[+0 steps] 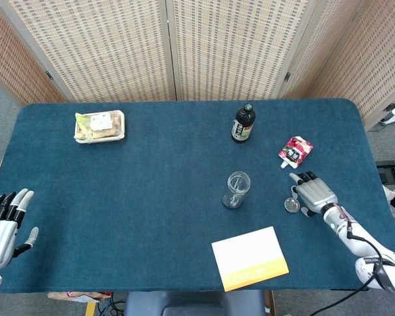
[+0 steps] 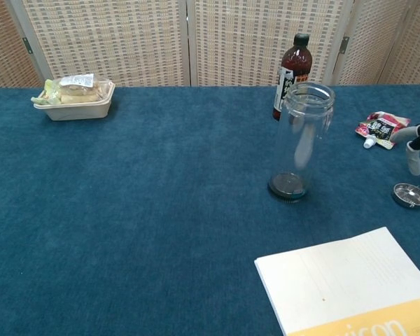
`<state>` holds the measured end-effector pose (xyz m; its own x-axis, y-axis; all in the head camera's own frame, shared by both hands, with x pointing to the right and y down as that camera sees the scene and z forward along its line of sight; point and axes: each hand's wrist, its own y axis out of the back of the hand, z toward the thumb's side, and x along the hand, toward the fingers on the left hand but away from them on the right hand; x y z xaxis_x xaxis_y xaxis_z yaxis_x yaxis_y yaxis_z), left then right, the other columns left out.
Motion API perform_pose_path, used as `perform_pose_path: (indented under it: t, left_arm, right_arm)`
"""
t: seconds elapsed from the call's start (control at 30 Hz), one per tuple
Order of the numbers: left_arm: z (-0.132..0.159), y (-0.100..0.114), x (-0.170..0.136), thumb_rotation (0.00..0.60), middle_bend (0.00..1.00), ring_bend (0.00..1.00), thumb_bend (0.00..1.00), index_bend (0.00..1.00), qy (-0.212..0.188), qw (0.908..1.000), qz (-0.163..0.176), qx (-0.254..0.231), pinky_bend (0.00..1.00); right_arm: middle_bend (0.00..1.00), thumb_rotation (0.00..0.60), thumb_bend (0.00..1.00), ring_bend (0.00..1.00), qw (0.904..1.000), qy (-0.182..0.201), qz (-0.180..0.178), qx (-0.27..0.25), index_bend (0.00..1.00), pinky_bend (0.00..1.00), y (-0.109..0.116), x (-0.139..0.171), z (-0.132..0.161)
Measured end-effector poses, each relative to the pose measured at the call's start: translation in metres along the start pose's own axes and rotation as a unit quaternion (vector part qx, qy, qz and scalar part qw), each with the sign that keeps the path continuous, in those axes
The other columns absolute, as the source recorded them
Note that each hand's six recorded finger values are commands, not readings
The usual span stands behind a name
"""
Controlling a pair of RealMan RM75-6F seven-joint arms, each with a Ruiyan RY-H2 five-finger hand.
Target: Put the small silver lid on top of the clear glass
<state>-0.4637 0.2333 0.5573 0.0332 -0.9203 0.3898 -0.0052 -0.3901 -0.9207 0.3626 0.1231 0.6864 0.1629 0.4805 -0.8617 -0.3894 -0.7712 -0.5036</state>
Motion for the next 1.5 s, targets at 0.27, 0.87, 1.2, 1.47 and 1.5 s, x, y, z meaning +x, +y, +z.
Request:
perform_pose_path:
  t: [0.27, 0.87, 1.2, 1.47, 1.5]
  left_arm:
    - [0.0, 0.002, -0.001, 0.6, 0.05, 0.0, 0.36, 0.0, 0.0, 1.0, 0.003, -0.002, 0.01]
    - [-0.001, 0.003, -0.001, 0.6, 0.05, 0.0, 0.36, 0.0, 0.002, 1.0, 0.006, -0.003, 0.01]
    - [-0.001, 0.005, -0.002, 0.6, 0.05, 0.0, 0.36, 0.0, 0.002, 0.9999, 0.009, -0.005, 0.01]
    - [-0.002, 0.007, -0.002, 0.6, 0.05, 0.0, 0.36, 0.0, 0.003, 0.9999, 0.013, -0.005, 0.01]
    - [-0.002, 0.007, -0.002, 0.6, 0.05, 0.0, 0.36, 0.0, 0.003, 0.9999, 0.014, -0.005, 0.01]
  right_arm:
    - [0.0, 0.6, 0.39, 0.0, 1.0, 0.0, 0.006, 0.006, 0.41, 0.0, -0.004, -0.004, 0.0]
    - [0.0, 0.6, 0.4, 0.0, 0.9998, -0.005, 0.016, 0.005, 0.43, 0.0, -0.014, -0.02, -0.001]
    - [0.0, 0.6, 0.41, 0.0, 0.9999, 0.007, 0.012, 0.007, 0.43, 0.0, -0.012, -0.025, 0.006]
    - [0.01, 0.6, 0.44, 0.0, 0.9997, 0.012, 0.011, 0.017, 0.49, 0.0, -0.015, -0.02, 0.009]
    - [0.01, 0.6, 0.45, 0.0, 0.9997, 0.012, 0.012, 0.018, 0.49, 0.0, -0.016, -0.02, 0.009]
